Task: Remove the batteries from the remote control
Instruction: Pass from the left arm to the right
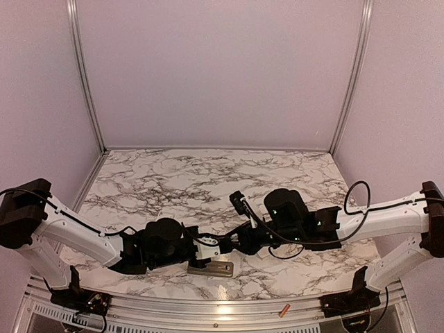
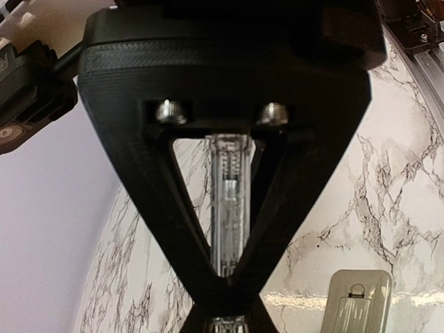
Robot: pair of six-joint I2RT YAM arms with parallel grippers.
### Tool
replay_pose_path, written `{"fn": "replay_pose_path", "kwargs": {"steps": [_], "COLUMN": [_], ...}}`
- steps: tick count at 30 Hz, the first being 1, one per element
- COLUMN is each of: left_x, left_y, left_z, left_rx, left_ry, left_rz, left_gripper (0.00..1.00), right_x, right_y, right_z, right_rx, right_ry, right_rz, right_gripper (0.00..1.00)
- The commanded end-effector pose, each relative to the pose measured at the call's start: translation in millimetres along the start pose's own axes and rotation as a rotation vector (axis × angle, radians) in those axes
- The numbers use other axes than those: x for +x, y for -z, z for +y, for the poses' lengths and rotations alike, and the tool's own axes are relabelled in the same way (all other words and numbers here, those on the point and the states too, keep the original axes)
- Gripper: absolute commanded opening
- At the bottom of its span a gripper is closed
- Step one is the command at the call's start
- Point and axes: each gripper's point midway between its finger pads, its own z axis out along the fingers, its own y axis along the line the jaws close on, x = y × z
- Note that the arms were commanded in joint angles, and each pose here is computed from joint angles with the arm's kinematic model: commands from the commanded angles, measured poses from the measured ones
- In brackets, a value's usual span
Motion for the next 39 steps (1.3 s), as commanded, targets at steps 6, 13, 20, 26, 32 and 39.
{"fn": "replay_pose_path", "kwargs": {"steps": [6,13,20,26,32,39], "left_x": [-19.7,-22.4,-26.5,-23.4,-19.6,-15.3], "left_y": [-2.3,-1.4,2.3,4.4,12.6,23.7], "left_z": [8.3,8.1,7.5,5.7,7.0,7.1], "left_rx": [-0.024,-0.018,-0.007,-0.004,-0.013,-0.01], "left_ry": [0.045,0.059,0.07,0.06,0.049,0.034], "left_rz": [-0.069,-0.081,-0.102,-0.099,-0.096,-0.092], "left_gripper": [0.0,0.0,0.0,0.08,0.32,0.65], "right_x": [-19.4,-19.0,-17.9,-16.8,-21.9,-19.2], "right_y": [-1.5,-1.7,-2.3,1.7,18.7,34.8], "right_z": [10.8,11.4,11.2,5.9,-1.2,-6.5], "right_rx": [-0.022,-0.03,-0.035,0.0,0.061,0.093], "right_ry": [0.001,0.001,0.001,0.027,0.047,0.06], "right_rz": [-0.065,-0.071,-0.073,-0.067,-0.088,-0.087], "right_gripper": [0.21,0.13,0.0,0.0,0.0,0.0]}}
